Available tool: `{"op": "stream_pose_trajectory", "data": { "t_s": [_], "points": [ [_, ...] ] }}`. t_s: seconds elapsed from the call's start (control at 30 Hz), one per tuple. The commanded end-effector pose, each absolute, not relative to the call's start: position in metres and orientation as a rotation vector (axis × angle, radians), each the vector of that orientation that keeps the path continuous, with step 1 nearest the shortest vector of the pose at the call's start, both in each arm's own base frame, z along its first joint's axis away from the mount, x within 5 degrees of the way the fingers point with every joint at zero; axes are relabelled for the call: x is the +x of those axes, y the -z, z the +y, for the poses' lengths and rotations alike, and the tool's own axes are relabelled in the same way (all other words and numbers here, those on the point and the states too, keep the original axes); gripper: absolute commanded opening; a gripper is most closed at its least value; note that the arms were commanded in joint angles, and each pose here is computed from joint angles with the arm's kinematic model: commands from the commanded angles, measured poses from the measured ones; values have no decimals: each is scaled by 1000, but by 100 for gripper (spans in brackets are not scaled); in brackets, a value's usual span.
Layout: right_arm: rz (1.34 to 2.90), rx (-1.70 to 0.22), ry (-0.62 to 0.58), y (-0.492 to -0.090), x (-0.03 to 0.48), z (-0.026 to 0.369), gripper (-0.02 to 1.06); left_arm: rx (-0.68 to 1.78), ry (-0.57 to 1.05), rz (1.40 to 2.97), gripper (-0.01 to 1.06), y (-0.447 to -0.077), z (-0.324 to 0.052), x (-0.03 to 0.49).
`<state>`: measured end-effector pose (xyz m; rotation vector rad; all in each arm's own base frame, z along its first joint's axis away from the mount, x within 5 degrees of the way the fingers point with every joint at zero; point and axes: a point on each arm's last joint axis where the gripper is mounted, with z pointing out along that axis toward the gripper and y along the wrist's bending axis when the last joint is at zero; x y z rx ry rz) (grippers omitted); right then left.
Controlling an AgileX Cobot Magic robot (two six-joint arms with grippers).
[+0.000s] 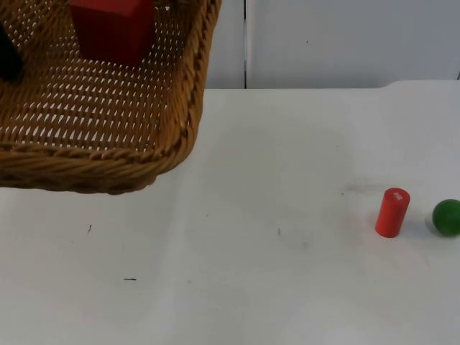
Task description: Pick up the basket with the left hand and place the object to the left of the red cylinder into the basket with the right hand.
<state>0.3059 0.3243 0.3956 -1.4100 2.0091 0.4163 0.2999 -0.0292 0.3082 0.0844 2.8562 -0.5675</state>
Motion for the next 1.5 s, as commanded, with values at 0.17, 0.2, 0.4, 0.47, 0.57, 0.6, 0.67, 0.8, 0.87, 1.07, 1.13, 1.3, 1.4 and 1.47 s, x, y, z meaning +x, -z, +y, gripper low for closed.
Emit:
{"op": "stream_pose_trajectory", "data": {
  "t_s": [0.17,0.2,0.4,0.47,0.57,0.6,0.67,0.8,0.87,1.07,1.13,1.3,1.4,1.47],
  "points": [
    [2045,-1243,-428,-427,315,283,87,84,589,2834,0,-312,-32,298],
    [2044,-1216,-456,-432,317,276,87,84,588,2838,0,-311,-31,299],
    [2035,-1151,-483,-447,318,257,87,86,578,2845,0,-310,-31,300],
    [2026,-1141,-482,-453,314,254,87,86,575,2845,0,-310,-31,300],
    [2028,-1115,-485,-459,308,254,87,87,574,2846,0,-310,-31,300],
    [2028,-1115,-485,-459,308,254,87,87,574,2846,0,-310,-31,300],
    [2070,-1053,-407,-458,308,253,87,87,574,2846,0,-310,-31,300],
    [2126,-1030,-336,-448,305,260,87,97,572,2844,0,-310,-31,300],
    [2143,-1062,-335,-439,302,267,87,100,572,2844,0,-310,-31,300],
    [2151,-1074,-344,-423,300,272,87,117,569,2841,0,-310,-31,300],
    [2142,-1065,-342,-420,296,268,87,138,567,2841,0,-309,-31,300],
    [2064,-1016,-356,-424,279,252,87,140,573,2867,0,-300,-30,306],
    [2037,-1001,-351,-422,266,240,87,141,578,2896,0,-290,-30,311],
    [2033,-1001,-343,-424,262,236,87,145,579,2902,0,-288,-30,312]
  ]
}}
